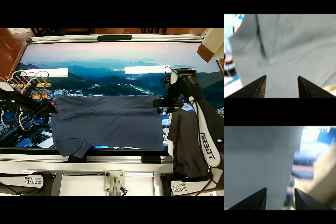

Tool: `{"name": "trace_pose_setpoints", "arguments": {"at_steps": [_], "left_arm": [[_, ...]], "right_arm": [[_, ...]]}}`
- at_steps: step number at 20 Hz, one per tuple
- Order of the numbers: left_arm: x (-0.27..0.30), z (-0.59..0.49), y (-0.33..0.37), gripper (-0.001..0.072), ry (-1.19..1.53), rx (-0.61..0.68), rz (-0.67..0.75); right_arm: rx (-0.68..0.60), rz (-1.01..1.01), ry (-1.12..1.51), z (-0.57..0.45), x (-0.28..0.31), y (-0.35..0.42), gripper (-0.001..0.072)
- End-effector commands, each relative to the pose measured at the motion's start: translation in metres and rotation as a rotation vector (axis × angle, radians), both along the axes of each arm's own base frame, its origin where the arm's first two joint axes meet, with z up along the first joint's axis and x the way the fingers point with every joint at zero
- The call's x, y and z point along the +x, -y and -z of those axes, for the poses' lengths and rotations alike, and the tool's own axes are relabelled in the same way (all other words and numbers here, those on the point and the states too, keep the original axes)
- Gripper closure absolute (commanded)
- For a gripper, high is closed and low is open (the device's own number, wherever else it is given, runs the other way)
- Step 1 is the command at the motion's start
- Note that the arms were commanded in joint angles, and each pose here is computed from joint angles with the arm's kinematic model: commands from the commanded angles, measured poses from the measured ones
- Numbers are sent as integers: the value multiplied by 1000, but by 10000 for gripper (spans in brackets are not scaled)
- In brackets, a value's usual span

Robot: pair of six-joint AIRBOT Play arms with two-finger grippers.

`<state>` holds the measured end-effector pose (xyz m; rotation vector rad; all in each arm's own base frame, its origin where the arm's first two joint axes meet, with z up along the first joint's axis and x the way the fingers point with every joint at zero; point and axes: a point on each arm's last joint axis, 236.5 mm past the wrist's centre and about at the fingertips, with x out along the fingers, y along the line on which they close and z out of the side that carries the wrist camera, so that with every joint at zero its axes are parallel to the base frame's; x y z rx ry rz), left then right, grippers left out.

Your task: Fold the shirts.

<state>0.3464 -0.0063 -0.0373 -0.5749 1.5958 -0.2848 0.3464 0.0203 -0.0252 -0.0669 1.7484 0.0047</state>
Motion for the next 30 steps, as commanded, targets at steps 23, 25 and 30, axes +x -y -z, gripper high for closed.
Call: {"name": "trace_pose_setpoints", "arguments": {"at_steps": [23, 25, 30], "left_arm": [[-151, 64, 48, 674, -59, -68, -222], [-150, 64, 48, 674, -57, -68, -220], [-149, 63, 47, 674, -52, -67, -218]], "right_arm": [[331, 214, -22, 24, -141, -30, 74], [326, 230, -27, 36, -146, -31, 74], [271, 282, -30, 66, -151, -21, 74]]}}
